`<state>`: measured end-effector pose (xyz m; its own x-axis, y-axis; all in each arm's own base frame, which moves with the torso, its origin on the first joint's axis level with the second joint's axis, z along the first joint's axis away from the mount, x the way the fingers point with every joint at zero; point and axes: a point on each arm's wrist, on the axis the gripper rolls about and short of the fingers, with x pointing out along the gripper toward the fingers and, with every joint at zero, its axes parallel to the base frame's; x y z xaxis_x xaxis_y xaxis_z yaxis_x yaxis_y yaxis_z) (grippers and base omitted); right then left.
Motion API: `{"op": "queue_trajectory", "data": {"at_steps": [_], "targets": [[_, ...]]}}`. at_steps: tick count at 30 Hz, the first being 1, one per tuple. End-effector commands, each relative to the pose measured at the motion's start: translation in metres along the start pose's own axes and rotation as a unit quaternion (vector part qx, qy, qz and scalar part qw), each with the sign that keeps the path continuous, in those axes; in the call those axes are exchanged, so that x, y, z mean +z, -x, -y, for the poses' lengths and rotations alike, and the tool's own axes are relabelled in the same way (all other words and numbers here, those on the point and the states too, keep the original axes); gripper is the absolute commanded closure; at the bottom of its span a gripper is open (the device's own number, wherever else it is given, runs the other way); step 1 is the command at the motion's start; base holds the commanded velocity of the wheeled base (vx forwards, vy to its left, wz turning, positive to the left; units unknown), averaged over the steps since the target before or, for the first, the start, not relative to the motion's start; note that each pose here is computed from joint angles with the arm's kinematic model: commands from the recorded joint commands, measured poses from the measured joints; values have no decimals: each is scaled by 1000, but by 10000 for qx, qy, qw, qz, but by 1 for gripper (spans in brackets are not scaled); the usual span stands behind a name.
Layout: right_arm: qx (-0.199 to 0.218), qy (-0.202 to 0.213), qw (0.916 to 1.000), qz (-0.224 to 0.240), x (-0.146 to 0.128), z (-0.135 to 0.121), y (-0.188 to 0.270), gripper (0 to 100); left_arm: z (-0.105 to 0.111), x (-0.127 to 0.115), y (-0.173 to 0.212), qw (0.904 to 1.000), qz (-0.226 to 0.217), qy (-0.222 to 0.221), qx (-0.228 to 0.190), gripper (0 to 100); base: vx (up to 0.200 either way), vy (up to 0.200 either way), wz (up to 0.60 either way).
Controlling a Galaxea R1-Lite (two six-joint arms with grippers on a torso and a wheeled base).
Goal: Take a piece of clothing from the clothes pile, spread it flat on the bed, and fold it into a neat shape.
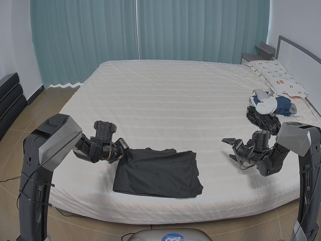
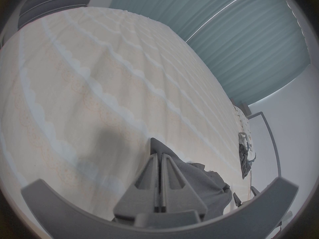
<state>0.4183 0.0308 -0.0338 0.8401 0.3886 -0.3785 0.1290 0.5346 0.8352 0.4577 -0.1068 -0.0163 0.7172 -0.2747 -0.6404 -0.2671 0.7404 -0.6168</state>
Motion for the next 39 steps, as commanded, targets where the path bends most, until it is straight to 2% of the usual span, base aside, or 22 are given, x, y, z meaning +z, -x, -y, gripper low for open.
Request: {"op": "queue_trajectory", "data": {"at_steps": [1, 13, 15, 16, 19, 22, 23, 25, 27, 29, 33, 34, 35, 36, 37, 39], "targets": [[4, 2, 10000, -4, 0, 0, 0, 0, -3, 0, -7, 9995, 252, 11, 201, 100, 0, 0, 0], [29, 45, 10000, 6, -1, -3, 1, 0, -4, 2, -8, 9975, 554, 34, 437, 100, 0, 0, 0], [45, 178, 9998, 5, -6, -7, 2, 0, -3, 2, -5, 9975, 550, 57, 442, 100, 0, 0, 0], [71, 204, 9998, -1, -8, -9, 2, 0, -3, 2, -5, 9975, 550, 65, 441, 0, 0, 0, 0], [249, 357, 9990, -80, -24, -22, 4, 0, -4, 3, -4, 9976, 529, 189, 401, 0, 0, 0, 0], [435, 526, 9968, -425, -55, -42, 11, 0, -3, 5, -3, 9973, 546, 327, 374, 0, 0, 0, 0], [435, 526, 9968, -425, -55, -42, 11, 0, -3, 5, -3, 9973, 546, 327, 374, 0, 0, 0, 0], [554, 654, 9937, -719, -79, -57, 19, 0, -3, 8, -1, 9968, 582, 417, 346, 0, 0, 0, 0], [578, 724, 9920, -855, -89, -61, 23, 0, -3, 10, 0, 9965, 598, 479, 344, 0, 0, 0, 0], [630, 878, 9875, -1148, -110, -70, 31, 0, -4, 17, 5, 9950, 667, 672, 305, 0, 0, 0, 0], [550, 1216, 9781, -1599, -138, -66, 43, 0, -7, 22, 11, 9950, 541, 810, 211, 0, 0, 0, 0], [544, 1239, 9776, -1612, -139, -65, 43, 0, -8, 21, 11, 9951, 530, 803, 213, 0, 0, 0, 0], [520, 1466, 9722, -1749, -147, -62, 46, 0, -8, 20, 11, 9954, 496, 796, 206, 0, 0, 0, 0], [520, 1466, 9722, -1749, -147, -62, 46, 0, -8, 20, 11, 9954, 496, 796, 206, 0, 0, 0, 0], [582, 1625, 9655, -1949, -152, -62, 52, 0, -9, 20, 11, 9955, 486, 782, 219, 0, 0, 0, 0], [621, 1673, 9614, -2093, -156, -62, 56, 0, -9, 20, 11, 9956, 486, 775, 219, 0, 0, 0, 0]]}}
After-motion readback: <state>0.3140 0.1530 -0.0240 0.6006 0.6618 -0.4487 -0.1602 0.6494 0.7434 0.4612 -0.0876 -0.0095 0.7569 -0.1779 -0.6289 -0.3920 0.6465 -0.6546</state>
